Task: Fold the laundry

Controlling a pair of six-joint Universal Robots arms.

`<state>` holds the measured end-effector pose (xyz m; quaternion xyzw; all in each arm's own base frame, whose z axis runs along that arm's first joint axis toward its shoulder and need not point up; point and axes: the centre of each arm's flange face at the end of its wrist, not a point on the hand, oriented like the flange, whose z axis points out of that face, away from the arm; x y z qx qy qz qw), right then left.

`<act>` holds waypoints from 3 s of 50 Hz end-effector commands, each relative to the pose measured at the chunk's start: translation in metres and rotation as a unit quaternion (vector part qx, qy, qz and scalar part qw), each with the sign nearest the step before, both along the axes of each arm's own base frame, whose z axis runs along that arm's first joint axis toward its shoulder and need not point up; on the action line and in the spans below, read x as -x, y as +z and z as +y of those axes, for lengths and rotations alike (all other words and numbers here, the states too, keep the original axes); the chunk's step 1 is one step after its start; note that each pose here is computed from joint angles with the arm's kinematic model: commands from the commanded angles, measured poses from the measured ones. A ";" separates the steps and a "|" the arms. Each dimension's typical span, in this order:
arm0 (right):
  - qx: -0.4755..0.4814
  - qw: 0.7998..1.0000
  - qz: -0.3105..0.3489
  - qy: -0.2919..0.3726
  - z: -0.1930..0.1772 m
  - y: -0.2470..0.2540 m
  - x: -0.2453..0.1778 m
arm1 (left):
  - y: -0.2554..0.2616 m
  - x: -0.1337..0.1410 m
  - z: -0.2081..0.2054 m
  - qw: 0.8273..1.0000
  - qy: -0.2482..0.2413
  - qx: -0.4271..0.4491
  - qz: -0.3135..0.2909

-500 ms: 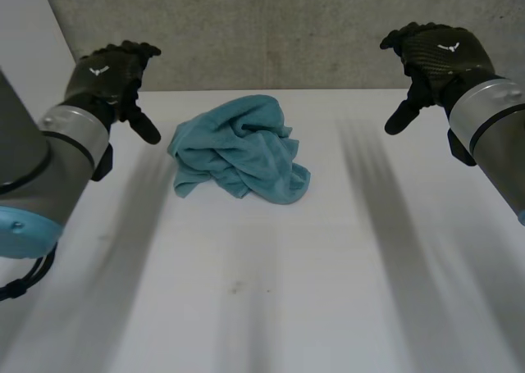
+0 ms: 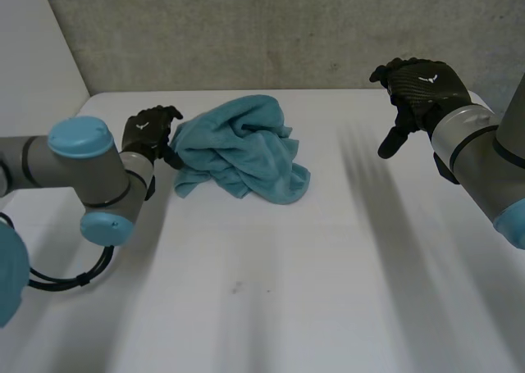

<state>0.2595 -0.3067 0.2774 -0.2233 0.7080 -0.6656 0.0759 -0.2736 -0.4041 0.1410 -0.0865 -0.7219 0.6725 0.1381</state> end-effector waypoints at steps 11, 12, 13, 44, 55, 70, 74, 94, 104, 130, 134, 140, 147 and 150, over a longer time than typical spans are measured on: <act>-0.001 1.000 0.011 -0.005 -0.006 -0.005 0.002 | -0.015 0.008 -0.012 0.999 -0.026 0.021 0.003; 0.000 1.000 0.010 -0.007 -0.007 -0.004 0.003 | -0.013 0.008 -0.012 0.999 -0.026 0.026 0.004; 0.001 1.000 0.009 -0.007 -0.007 -0.003 0.003 | -0.011 0.009 -0.013 0.999 -0.025 0.032 0.005; -0.131 0.954 -0.180 0.201 -0.059 -0.038 -0.030 | 0.214 -0.028 0.169 0.961 -0.082 0.263 -0.030; -0.302 0.878 -0.244 0.282 -0.001 -0.093 -0.098 | 0.194 -0.032 0.202 0.966 -0.105 0.233 -0.047; -0.424 0.816 -0.227 0.319 0.065 -0.139 -0.118 | 0.154 -0.029 0.189 0.972 -0.105 0.185 -0.104; -0.431 0.814 -0.224 0.318 0.067 -0.141 -0.116 | 0.147 -0.027 0.183 0.973 -0.106 0.176 -0.110; -0.419 0.854 -0.194 0.239 0.034 -0.135 -0.066 | 0.140 -0.033 0.161 0.965 -0.081 0.180 -0.170; -0.455 0.838 -0.180 0.242 0.053 -0.160 -0.078 | 0.147 -0.037 0.171 0.964 -0.080 0.191 -0.169; -0.331 0.879 -0.317 0.132 0.011 -0.105 -0.082 | 0.167 -0.031 0.157 0.958 -0.075 0.225 -0.160; -0.167 0.923 -0.328 0.116 -0.032 -0.017 -0.045 | 0.183 -0.024 0.139 0.954 -0.069 0.248 -0.153; 0.040 0.949 -0.302 0.086 -0.044 0.081 -0.012 | 0.237 -0.011 0.103 0.936 -0.047 0.326 -0.125; 0.158 0.954 -0.246 0.064 -0.029 0.120 -0.001 | 0.269 -0.008 0.101 0.930 -0.027 0.364 -0.048; 0.133 0.961 -0.231 0.071 -0.024 0.101 -0.002 | 0.245 -0.006 0.103 0.944 -0.041 0.324 -0.035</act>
